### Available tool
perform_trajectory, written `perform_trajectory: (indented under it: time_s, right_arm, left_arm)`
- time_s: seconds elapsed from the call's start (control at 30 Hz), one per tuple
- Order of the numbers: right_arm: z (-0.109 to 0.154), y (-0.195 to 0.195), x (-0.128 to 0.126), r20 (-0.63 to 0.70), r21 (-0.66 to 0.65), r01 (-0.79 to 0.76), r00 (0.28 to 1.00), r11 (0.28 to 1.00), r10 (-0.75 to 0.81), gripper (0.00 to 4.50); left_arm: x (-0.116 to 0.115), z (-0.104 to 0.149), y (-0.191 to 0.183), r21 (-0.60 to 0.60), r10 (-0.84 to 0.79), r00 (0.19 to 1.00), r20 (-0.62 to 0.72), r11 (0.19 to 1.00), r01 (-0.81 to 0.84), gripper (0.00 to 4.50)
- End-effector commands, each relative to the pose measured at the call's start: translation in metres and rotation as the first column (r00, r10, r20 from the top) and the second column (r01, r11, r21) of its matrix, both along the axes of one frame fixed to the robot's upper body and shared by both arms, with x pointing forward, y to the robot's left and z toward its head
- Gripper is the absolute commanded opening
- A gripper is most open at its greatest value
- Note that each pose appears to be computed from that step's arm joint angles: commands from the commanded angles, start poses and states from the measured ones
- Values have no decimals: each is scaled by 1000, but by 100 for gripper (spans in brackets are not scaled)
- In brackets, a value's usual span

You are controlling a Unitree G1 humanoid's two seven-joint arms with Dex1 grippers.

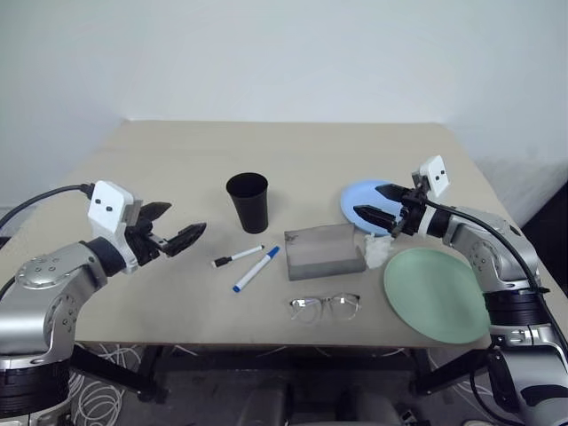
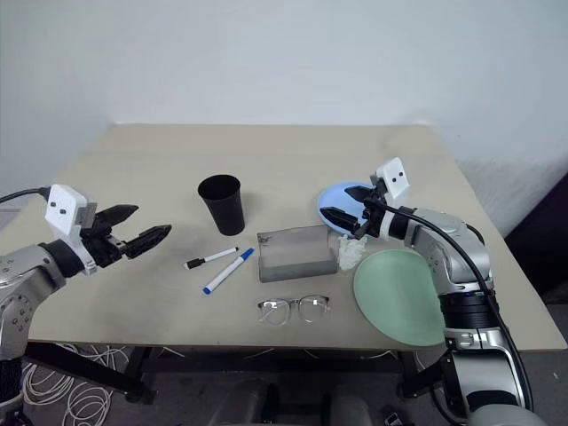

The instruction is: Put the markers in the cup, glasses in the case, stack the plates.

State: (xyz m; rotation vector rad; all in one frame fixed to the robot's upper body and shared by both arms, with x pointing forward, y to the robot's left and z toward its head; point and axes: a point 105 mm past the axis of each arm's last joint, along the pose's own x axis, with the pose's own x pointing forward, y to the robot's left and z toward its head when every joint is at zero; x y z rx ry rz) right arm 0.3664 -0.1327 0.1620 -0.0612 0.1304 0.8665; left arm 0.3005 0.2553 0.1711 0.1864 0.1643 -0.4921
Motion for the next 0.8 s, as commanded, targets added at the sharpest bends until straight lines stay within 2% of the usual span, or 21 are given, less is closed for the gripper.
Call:
perform_trajectory:
  time_s: [0.03,0.37,0.8]
  right_arm:
    - [18,-1,0,68,8,-2,998,1000,1,450]
    - [16,-21,-9,53,-17,33,998,999,-32,450]
    - [17,-66,-14,25,-158,63,998,985,-60,450]
  left_arm:
    - [2,15,0,14,-8,999,53,1000,7,445]
    - [10,13,-10,13,-47,998,39,999,47,445]
    - [15,-1,-34,-14,-116,993,35,993,116,445]
